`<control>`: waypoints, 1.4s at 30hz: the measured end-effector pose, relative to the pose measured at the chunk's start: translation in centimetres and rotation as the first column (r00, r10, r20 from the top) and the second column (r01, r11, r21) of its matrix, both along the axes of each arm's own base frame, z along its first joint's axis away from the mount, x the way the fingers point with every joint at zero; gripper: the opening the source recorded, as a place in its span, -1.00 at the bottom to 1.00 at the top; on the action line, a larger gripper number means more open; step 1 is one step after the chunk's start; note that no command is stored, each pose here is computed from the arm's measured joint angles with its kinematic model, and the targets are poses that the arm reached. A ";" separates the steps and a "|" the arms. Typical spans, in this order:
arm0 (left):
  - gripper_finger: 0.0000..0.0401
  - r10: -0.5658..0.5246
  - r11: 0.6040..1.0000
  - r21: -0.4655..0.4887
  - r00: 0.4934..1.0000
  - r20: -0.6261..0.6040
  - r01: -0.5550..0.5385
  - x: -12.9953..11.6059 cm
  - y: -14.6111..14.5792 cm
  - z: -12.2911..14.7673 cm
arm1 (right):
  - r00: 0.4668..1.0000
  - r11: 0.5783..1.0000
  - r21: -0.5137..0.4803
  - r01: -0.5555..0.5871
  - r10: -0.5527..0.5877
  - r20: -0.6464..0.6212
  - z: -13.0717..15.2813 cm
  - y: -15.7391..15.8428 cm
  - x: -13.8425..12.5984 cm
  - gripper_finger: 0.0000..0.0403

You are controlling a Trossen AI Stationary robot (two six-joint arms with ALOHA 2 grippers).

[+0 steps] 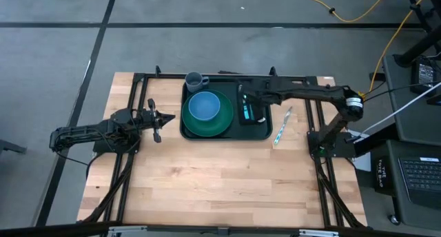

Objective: Set up tray
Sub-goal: Put the blue knife on the black napkin to the right of the blue fork on the green serving tray

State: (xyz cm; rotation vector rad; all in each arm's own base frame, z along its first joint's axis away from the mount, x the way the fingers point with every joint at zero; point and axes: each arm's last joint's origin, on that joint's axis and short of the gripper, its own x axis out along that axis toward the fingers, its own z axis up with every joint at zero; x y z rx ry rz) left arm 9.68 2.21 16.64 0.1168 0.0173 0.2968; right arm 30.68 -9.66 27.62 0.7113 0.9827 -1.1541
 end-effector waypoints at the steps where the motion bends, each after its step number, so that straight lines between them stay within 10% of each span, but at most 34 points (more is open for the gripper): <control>1: -0.98 0.000 1.000 0.000 1.000 0.000 0.000 0.0 0.0 0.0 | 1.000 1.000 0.006 0.001 -0.001 -0.004 0.3 0.8 -0.2 -0.44; 18: -0.98 0.003 1.000 0.000 1.000 0.000 -0.003 0.0 0.0 0.0 | 0.943 0.950 0.031 0.309 -0.311 0.120 -2.9 12.2 -8.5 -0.44; 42: -0.98 0.003 1.000 0.000 1.000 0.000 -0.003 0.0 0.0 0.0 | 0.850 0.840 0.178 0.512 -0.526 0.037 -10.3 9.2 -10.4 -0.44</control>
